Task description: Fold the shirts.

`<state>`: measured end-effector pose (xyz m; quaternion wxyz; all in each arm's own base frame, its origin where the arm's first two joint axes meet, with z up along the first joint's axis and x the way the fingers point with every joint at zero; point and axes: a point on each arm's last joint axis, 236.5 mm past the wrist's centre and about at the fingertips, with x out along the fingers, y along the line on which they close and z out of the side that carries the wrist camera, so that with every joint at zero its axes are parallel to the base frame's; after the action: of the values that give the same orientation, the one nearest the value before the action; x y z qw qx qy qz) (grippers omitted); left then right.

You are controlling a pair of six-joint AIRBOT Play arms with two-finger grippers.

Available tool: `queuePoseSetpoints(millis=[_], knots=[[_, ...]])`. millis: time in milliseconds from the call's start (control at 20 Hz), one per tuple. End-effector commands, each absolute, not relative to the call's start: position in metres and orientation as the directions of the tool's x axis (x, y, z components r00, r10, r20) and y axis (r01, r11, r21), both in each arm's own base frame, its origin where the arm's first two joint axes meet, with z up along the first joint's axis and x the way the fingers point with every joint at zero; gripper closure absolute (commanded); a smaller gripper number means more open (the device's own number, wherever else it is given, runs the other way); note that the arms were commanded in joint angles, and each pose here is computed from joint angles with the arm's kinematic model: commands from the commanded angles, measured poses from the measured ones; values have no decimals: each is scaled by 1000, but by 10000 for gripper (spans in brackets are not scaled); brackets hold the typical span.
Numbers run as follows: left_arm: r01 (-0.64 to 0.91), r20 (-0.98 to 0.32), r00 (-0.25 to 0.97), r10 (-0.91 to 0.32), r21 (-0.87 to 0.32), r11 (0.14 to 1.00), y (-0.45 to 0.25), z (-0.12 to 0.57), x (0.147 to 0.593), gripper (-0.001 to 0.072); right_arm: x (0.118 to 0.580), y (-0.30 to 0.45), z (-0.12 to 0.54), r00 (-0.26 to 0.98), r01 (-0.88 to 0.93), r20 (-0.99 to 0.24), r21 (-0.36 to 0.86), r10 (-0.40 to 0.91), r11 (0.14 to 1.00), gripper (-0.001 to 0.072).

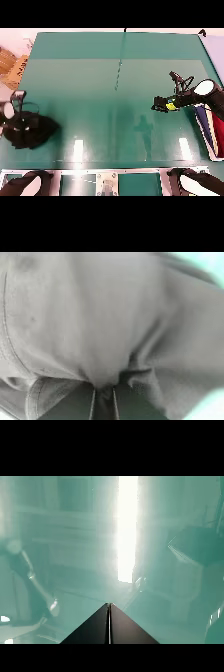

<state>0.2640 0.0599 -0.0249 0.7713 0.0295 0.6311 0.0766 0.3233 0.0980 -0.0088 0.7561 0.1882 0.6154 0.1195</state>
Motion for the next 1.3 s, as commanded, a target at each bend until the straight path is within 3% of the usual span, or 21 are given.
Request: queuePoseSetpoints(millis=[0,200,300,400,550,600,650,700,1050,1100,1150,1200,1250], knots=[[128,-947,311,-74,-36,991,-22,42,299,685,323,98,-9,214,50,-886,432,413,901,701],[476,-768,495,-407,-152,866,-180,131,322,685,323,98,-9,214,50,-886,432,413,901,701],[588,-650,531,-544,-180,789,-246,159,319,685,323,98,-9,214,50,-886,432,413,901,701],[665,-590,500,-634,-208,718,-301,159,311,684,323,98,-9,214,50,-885,432,413,900,701],[673,-626,408,-665,-287,682,-349,112,308,680,323,98,-9,214,50,-886,432,413,901,701],[652,-651,372,-662,-324,685,-357,92,309,514,323,98,-9,214,50,-886,432,413,901,701],[640,-673,349,-652,-337,691,-360,77,309,160,323,98,-9,214,50,-886,432,413,901,701],[632,-689,333,-643,-343,695,-359,68,309,82,323,98,-9,213,50,-885,432,413,900,701],[487,-832,218,-511,-361,795,-273,50,323,80,315,90,-1,172,65,-892,434,418,899,699],[441,-846,189,-499,-381,813,-263,40,320,80,322,81,7,194,72,-890,432,412,899,676],[412,-849,158,-504,-407,815,-262,30,312,79,329,68,16,223,88,-890,424,398,901,567],[380,-839,117,-532,-457,804,-268,19,300,79,338,55,25,260,106,-886,422,385,900,403],[337,-817,86,-570,-514,789,-275,7,290,79,345,43,32,293,127,-881,421,372,898,362]])
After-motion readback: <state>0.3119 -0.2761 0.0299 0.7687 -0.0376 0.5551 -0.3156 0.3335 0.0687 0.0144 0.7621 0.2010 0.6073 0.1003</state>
